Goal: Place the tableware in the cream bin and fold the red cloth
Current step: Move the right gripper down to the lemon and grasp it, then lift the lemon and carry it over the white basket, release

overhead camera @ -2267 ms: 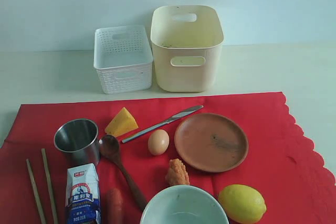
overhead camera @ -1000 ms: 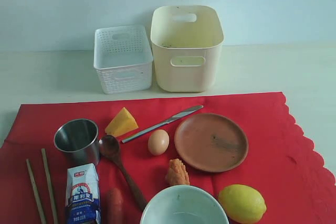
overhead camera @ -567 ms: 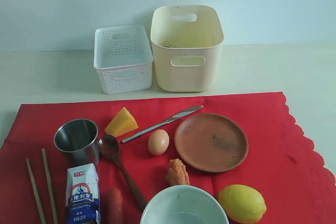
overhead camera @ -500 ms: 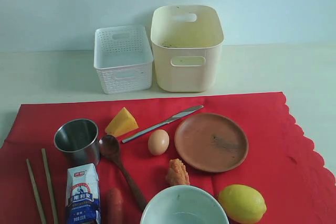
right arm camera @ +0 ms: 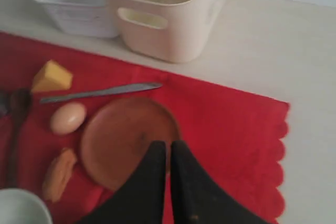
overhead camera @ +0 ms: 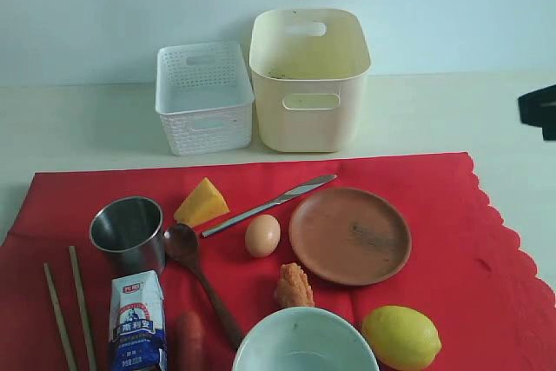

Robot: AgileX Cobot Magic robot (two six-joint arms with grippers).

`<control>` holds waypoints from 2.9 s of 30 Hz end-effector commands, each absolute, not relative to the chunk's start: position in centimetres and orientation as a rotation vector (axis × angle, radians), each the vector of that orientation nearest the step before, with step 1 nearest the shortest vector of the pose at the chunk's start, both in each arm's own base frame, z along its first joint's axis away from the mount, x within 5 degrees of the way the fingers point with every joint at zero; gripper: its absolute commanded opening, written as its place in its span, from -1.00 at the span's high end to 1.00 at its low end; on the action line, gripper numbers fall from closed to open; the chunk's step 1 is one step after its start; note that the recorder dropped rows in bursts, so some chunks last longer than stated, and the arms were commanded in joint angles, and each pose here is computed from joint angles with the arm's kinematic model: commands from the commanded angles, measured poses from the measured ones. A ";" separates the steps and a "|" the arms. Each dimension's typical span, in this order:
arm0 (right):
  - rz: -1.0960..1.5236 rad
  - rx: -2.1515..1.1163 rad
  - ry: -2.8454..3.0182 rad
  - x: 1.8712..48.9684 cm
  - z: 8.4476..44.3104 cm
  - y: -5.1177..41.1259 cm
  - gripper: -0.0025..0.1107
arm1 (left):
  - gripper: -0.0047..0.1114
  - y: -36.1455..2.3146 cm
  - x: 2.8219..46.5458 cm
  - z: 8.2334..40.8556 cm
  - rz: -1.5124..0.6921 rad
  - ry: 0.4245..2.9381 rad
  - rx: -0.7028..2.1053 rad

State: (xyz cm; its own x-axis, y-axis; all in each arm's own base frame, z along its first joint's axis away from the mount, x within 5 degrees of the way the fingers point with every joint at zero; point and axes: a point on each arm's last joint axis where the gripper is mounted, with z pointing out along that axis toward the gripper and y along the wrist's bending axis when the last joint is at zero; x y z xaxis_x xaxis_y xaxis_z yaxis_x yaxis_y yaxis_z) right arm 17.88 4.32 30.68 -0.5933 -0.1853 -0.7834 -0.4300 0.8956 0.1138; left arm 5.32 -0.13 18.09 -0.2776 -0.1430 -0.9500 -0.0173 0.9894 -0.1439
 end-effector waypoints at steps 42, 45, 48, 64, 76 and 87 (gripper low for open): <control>0.203 -1.622 2.491 20.4 15.1 14.4 -0.30 | 0.92 -0.1 5.3 18.1 -0.132 1.839 -0.127; 0.204 -1.628 2.504 20.4 14.8 14.4 -0.17 | 0.92 -0.1 5.3 18.1 -0.132 1.839 -0.127; 0.214 -1.653 2.541 20.3 14.2 14.4 0.00 | 0.92 -0.1 5.3 18.1 -0.132 1.839 -0.127; 0.270 -1.726 2.616 21.6 16.2 15.5 0.96 | 0.92 -0.1 5.3 18.1 -0.132 1.839 -0.127; 0.077 -1.298 2.526 21.9 23.6 14.2 0.96 | 0.92 -0.1 5.3 18.1 -0.132 1.839 -0.127; 0.533 -0.920 2.232 24.7 31.2 18.5 0.96 | 0.92 -0.1 5.3 18.1 -0.132 1.839 -0.127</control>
State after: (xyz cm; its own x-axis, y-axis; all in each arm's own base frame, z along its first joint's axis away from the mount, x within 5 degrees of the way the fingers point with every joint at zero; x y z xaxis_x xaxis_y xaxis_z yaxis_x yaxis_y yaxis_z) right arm 23.10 16.98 29.29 -0.5771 -0.5264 -0.6244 -0.7226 0.6854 0.0900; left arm 5.32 -0.13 18.09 -0.2776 -0.1430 -0.9500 -0.0173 0.9894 -0.1439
